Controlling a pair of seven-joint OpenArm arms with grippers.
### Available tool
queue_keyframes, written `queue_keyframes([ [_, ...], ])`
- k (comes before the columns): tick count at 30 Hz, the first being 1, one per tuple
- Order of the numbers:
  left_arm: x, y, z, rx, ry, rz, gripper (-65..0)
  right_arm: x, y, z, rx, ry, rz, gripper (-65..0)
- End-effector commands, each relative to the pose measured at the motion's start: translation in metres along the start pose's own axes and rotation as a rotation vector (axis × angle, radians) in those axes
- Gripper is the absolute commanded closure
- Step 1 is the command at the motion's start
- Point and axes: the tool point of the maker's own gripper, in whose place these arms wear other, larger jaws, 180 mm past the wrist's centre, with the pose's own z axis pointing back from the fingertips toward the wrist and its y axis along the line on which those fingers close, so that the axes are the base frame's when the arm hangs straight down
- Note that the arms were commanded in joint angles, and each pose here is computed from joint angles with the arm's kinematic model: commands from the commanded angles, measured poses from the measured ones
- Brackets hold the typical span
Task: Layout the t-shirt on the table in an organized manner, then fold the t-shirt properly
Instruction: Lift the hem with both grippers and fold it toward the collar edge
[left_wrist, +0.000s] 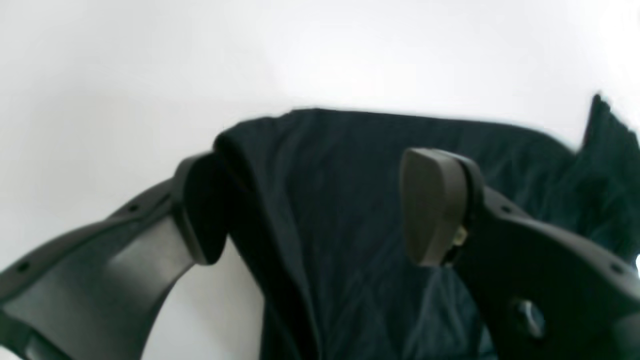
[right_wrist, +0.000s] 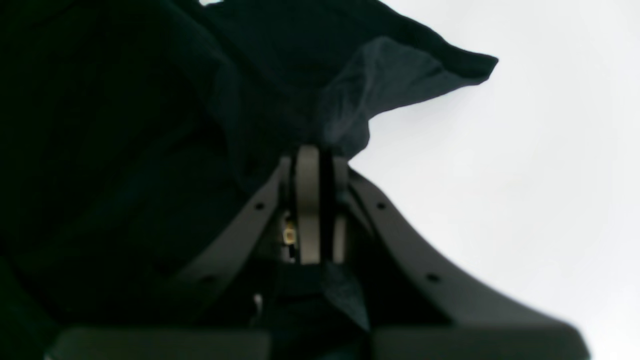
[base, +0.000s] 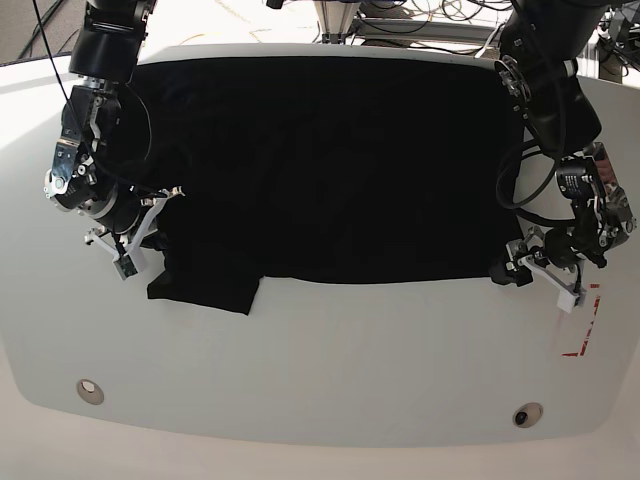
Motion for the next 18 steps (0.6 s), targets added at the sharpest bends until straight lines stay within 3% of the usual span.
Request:
queue_keyframes([
  [1, 0.016, -0.006, -0.005, -0.015, -0.027, -0.022, -48.3, 0.019, -0.007, 0.006, -0.016, -0.056, 0.018, 0.0],
  [15, 0.012, -0.019, -0.025, -0.039, -0.023, -0.046, -47.5, 0.019, -0.007, 0.006, -0.016, -0.056, 0.018, 0.0],
  [18, 0.011, -0.018, -0.022, -0.034, -0.007, -0.055, -43.9, 0.019, -0.007, 0.006, -0.016, -0.056, 0.018, 0.0],
])
